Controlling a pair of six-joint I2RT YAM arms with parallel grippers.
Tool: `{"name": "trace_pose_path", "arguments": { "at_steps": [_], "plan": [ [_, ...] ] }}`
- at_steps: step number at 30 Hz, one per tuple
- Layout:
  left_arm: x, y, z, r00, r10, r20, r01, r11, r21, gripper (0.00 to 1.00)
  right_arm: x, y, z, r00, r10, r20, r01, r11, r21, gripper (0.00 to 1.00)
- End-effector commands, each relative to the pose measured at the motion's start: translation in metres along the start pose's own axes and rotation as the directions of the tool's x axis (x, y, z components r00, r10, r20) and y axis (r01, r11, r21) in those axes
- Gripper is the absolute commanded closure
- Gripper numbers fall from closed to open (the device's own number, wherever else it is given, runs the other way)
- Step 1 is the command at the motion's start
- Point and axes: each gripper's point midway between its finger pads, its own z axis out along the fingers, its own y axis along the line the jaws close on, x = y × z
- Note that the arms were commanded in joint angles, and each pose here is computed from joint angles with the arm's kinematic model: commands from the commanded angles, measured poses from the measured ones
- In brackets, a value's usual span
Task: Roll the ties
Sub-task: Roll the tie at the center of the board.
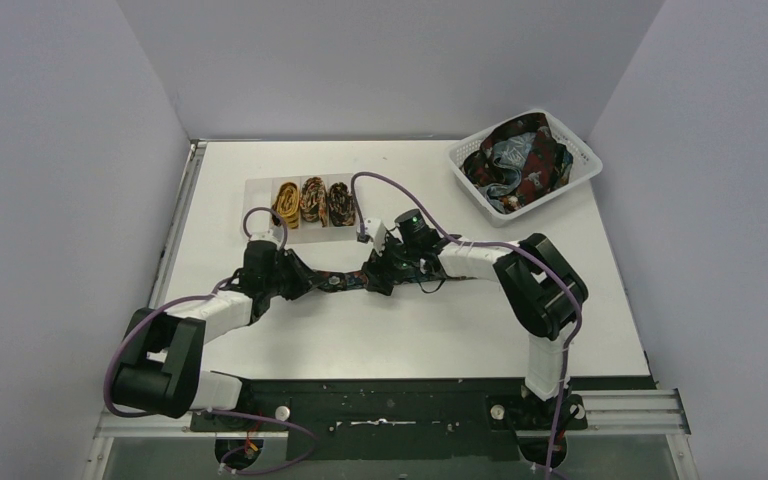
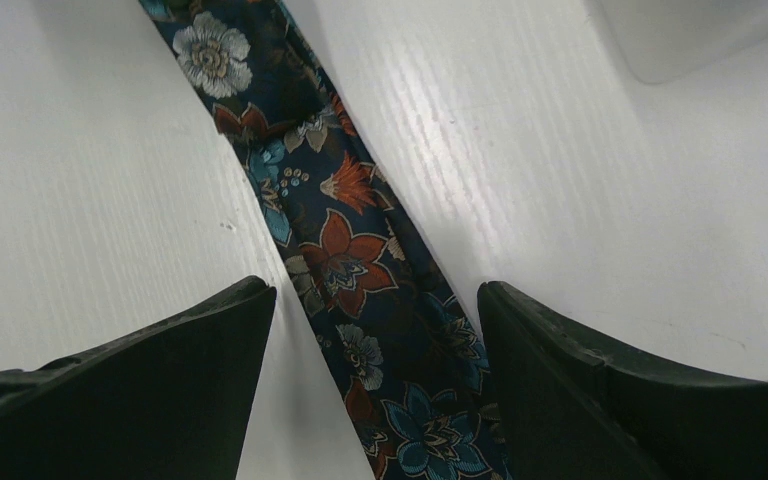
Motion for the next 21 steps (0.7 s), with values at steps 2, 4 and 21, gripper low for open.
{"name": "trace_pose_path", "arguments": {
  "at_steps": [2,4,21],
  "plan": [
    [-0.005,-0.002,-0.005,0.999,0.029,0.032,-0.029,1.000,0.003,0.92,-0.028,0.008,-0.001,0.963,-0.236,0.130,0.243,0.969,-0.041,0.21],
    [-0.005,-0.004,-0.006,0.999,0.034,0.032,-0.034,0.999,0.009,0.92,-0.024,0.009,0.004,0.966,-0.230,0.120,0.239,0.969,-0.065,0.21],
    [-0.007,-0.002,-0.021,0.998,0.023,0.050,-0.022,0.999,-0.026,0.92,0.018,0.051,0.012,0.994,-0.113,0.001,0.110,0.969,-0.220,0.43]
  ]
}}
